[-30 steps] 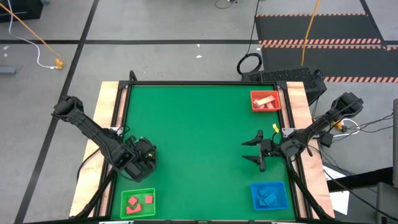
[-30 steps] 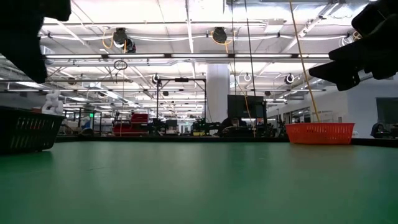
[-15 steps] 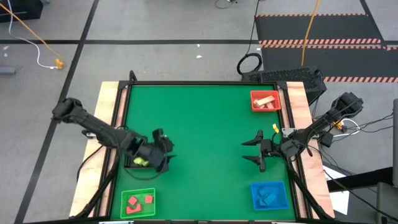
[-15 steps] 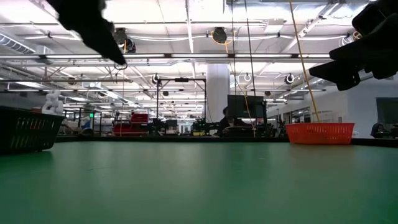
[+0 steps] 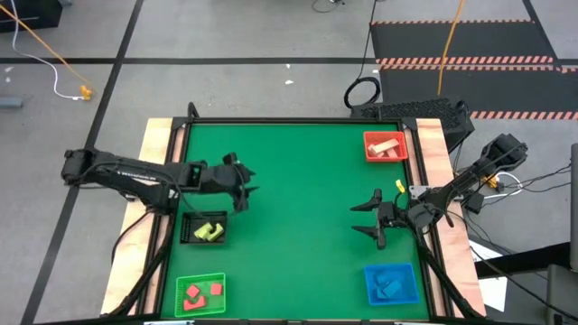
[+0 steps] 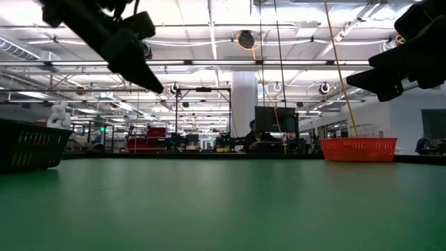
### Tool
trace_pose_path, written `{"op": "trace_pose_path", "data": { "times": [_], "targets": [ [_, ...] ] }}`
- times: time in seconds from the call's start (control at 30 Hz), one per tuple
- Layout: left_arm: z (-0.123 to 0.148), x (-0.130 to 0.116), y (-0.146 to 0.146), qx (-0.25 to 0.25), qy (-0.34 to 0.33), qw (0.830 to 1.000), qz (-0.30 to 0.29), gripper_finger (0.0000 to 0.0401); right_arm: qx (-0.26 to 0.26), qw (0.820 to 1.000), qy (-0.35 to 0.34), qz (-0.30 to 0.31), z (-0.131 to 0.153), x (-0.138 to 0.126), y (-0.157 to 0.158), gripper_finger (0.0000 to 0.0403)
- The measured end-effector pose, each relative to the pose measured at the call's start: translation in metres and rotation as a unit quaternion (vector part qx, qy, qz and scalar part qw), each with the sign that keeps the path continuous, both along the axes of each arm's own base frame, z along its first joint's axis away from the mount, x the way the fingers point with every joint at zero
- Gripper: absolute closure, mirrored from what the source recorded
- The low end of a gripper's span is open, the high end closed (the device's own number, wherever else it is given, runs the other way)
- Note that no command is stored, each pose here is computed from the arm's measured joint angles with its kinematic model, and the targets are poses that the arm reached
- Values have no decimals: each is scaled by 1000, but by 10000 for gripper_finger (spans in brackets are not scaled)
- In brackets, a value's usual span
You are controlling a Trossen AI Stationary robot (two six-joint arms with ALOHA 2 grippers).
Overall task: Sort & place blocks by color
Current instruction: Return to Home Position
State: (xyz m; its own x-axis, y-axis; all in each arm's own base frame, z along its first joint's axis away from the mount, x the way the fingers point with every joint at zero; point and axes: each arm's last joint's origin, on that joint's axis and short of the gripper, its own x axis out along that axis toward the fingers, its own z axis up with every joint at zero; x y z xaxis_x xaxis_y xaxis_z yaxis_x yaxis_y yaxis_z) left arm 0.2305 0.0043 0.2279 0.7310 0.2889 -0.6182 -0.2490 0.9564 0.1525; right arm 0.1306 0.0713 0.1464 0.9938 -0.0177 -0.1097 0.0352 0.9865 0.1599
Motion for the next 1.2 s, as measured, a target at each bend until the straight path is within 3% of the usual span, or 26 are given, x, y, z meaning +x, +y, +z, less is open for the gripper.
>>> {"op": "trace_pose_path", "data": {
  "times": [0.27, 0.53, 0.9, 1.2],
  "targets": [
    [-16, -49, 32, -5, -80, 996, 49, 180, 5, 1000, -3, 0, 1, 0, 0, 135],
    [-31, -93, 38, -3, -160, 982, 99, 177, 6, 1000, -3, 0, 1, 0, 0, 135],
    [-40, -120, 31, 8, -306, 946, 102, 176, 6, 1000, -3, 0, 1, 0, 0, 135],
    [-49, -130, 29, 17, -352, 931, 98, 176, 6, 1000, -3, 0, 1, 0, 0, 135]
  ]
}}
